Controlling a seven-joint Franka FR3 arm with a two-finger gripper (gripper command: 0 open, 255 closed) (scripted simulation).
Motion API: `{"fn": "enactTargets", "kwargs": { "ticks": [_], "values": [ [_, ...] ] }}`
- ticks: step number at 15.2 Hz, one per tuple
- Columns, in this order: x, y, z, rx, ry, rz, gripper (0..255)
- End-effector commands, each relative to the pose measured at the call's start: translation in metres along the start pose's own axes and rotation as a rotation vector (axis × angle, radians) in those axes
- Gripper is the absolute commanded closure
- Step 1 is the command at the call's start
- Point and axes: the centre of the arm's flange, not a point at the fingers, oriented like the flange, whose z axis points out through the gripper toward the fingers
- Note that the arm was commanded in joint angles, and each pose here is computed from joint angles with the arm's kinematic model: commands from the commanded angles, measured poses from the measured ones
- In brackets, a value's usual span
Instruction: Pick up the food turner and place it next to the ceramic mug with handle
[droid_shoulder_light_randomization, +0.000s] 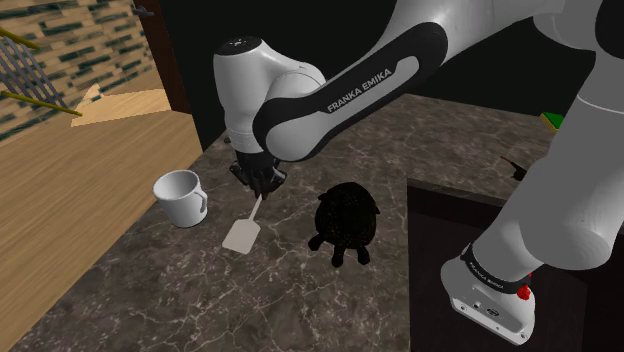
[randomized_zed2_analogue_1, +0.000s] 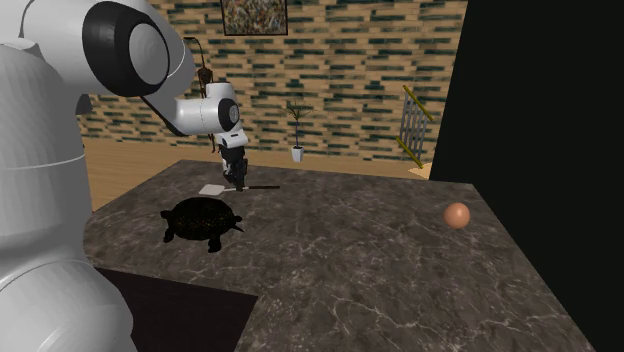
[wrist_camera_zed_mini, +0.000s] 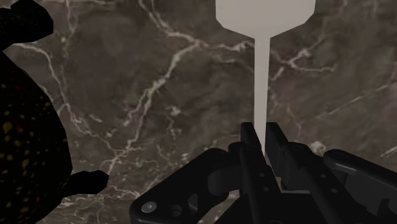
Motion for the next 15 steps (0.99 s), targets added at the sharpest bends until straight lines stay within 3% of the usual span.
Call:
{"fn": "enactTargets", "kwargs": {
  "ticks": [1, 3, 4, 9, 13, 15],
  "values": [
    [0.0, 0.0, 0.0, 0.0, 0.0, 0.0, 255],
    [0.0, 0.0, 0.0, 0.0, 0.0, 0.0, 255],
    [0.0, 0.0, 0.0, 0.0, 0.0, 0.0, 0],
    [0.0, 0.0, 0.0, 0.0, 0.0, 0.0, 0],
    [0.0, 0.0, -0.05, 0.0, 0.0, 0.0, 0],
    [0.0, 0.0, -0.05, 0.0, 0.0, 0.0, 0]
  ]
}}
